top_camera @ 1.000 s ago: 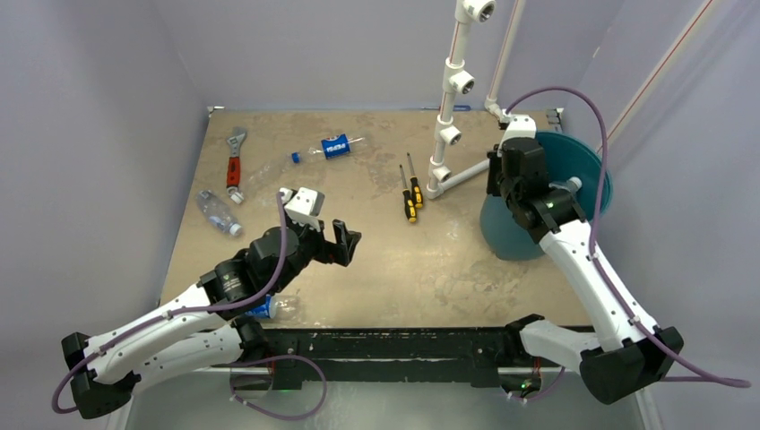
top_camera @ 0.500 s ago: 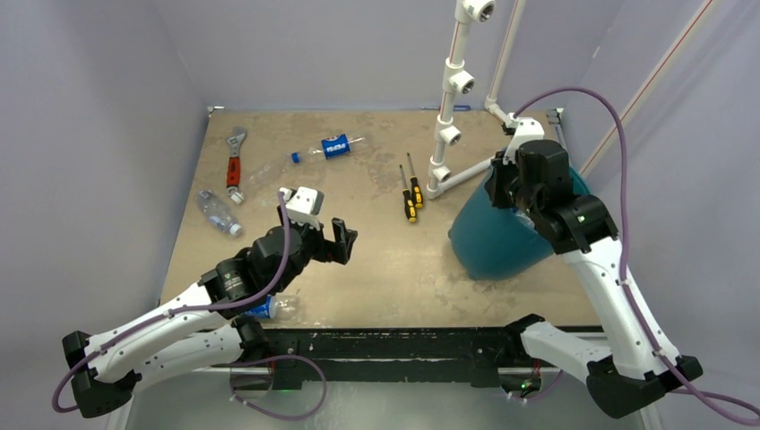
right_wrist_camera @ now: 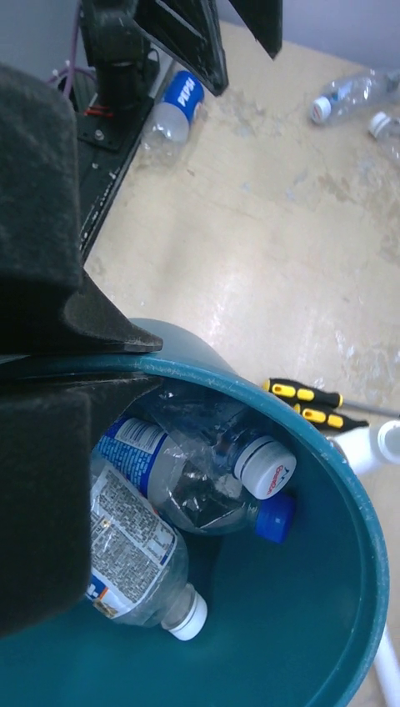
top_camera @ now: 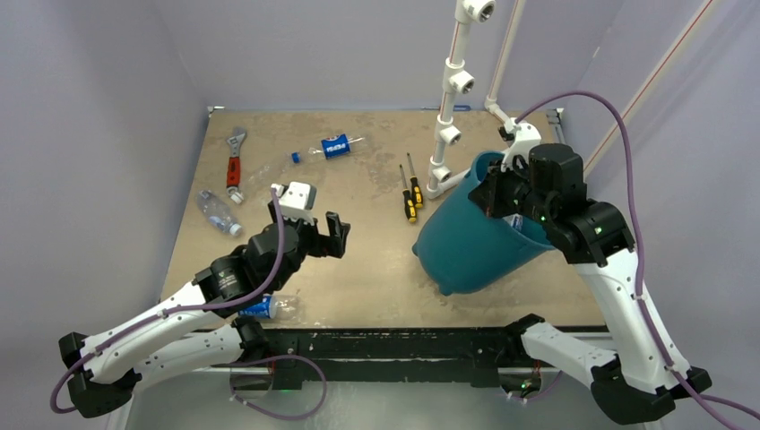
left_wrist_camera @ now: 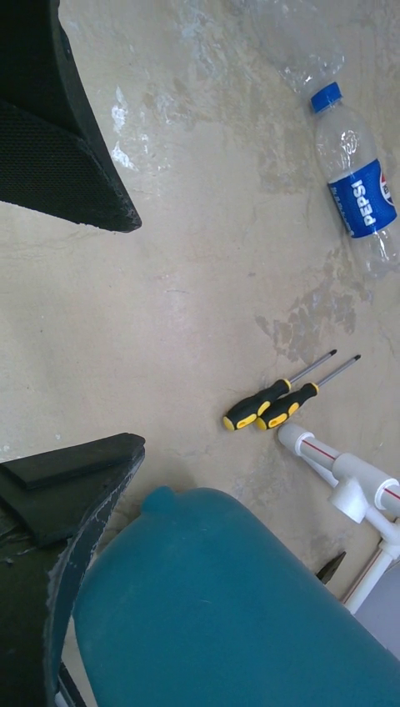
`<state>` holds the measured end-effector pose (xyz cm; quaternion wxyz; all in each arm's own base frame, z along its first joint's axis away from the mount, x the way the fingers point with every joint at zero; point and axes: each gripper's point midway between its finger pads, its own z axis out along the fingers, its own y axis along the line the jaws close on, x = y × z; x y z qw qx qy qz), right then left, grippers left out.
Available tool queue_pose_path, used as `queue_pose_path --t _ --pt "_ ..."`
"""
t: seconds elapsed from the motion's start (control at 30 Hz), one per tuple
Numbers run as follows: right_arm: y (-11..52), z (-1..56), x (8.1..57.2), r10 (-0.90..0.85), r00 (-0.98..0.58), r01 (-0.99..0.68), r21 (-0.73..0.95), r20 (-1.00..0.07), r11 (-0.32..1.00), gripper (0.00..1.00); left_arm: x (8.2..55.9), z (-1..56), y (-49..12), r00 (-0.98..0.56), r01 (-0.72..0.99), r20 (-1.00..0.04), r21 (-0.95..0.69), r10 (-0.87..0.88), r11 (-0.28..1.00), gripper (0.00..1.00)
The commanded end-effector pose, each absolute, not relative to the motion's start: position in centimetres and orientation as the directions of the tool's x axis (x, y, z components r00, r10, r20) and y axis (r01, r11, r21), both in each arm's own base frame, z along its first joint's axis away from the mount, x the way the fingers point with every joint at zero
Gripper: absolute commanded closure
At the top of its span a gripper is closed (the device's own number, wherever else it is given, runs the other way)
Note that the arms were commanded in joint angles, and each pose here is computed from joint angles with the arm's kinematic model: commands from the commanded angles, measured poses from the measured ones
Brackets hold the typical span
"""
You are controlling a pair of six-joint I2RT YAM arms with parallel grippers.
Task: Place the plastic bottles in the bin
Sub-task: Pick up the trash bin from the corner of the board, then place the trash bin at the center of the board.
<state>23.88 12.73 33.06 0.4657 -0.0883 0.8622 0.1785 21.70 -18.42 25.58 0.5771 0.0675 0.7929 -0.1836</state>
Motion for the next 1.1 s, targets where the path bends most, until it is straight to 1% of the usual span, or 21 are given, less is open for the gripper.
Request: queue_pose_path --t 0.0,0.2,0.4,0.5,0.7,0.87,1.07 --pt "14.9 40.1 22.6 0.089 -0.380 -0.481 0.279 -0.921 0.832 1.00 22.2 28.3 -17.4 -0.273 0.283 -0.953 -0.210 -0.131 0.936 0.09" --pt "17.1 42.6 21.4 0.111 -0.347 -0.598 0.311 -0.931 0.739 1.00 22.3 30.0 -15.9 -0.233 0.235 -0.961 -0.205 -0.150 0.950 0.09" --pt "18.3 44.2 20.3 0.107 -0.324 -0.668 0.307 -0.940 0.678 1.00 22.1 30.8 -15.0 -0.218 0.219 -0.962 -0.210 -0.162 0.953 0.09" --pt "19.1 45.3 19.2 0.107 -0.305 -0.720 0.303 -0.946 0.624 1.00 22.1 31.1 -14.8 -0.216 0.214 -0.962 -0.214 -0.167 0.953 0.09" --pt "21.1 47.2 18.8 0.131 -0.280 -0.789 0.305 -0.951 0.534 1.00 22.2 31.6 -14.7 -0.208 0.201 -0.963 -0.211 -0.169 0.956 0.09" --pt "25.6 47.9 17.3 0.124 -0.278 -0.838 0.303 -0.953 0.453 1.00 22.3 31.9 -13.5 -0.196 0.158 -0.968 -0.191 -0.158 0.969 0.09" --pt "30.8 48.4 16.5 0.102 -0.245 -0.855 0.265 -0.964 0.446 1.00 21.7 32.7 -11.4 -0.169 0.111 -0.968 -0.203 -0.183 0.973 0.09"
